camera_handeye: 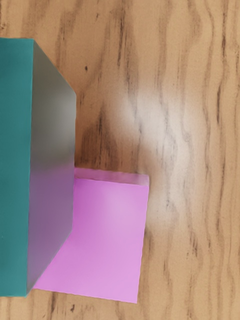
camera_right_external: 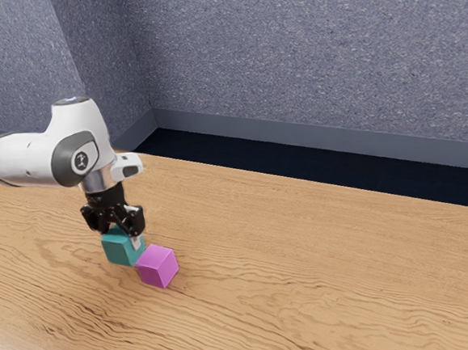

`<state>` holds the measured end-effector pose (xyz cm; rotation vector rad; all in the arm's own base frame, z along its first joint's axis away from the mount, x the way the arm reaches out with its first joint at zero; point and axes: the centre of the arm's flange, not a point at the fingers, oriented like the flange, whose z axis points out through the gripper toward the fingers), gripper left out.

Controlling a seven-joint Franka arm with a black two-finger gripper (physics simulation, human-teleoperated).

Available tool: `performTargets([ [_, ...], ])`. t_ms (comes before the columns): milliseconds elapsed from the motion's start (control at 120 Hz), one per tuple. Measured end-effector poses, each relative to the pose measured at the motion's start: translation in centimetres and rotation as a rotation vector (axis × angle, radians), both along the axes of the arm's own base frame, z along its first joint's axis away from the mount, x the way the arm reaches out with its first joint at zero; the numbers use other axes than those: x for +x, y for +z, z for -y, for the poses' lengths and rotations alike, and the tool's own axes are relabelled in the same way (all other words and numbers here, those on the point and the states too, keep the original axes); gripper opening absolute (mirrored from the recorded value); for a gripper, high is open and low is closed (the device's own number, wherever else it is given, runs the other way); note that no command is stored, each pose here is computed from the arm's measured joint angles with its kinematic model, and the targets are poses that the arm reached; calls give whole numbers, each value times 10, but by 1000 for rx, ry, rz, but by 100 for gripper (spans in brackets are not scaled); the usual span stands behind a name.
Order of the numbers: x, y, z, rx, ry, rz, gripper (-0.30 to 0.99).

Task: Pick up the blue block with one arm, and put the blue block on the pink block with one arm

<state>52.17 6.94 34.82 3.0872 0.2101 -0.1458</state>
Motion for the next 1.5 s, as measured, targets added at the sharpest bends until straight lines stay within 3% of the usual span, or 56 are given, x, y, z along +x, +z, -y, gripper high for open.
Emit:
performTargets([
  [117, 0, 1, -17, 27, 65, 3, 38],
  [475, 5, -1, 2, 61, 115, 3, 38],
  [683, 11, 3, 12, 76, 96, 45, 38],
  [1042, 18, 0, 22, 27, 82, 103, 37],
  [1500, 17, -2, 34, 1, -32, 109, 38],
])
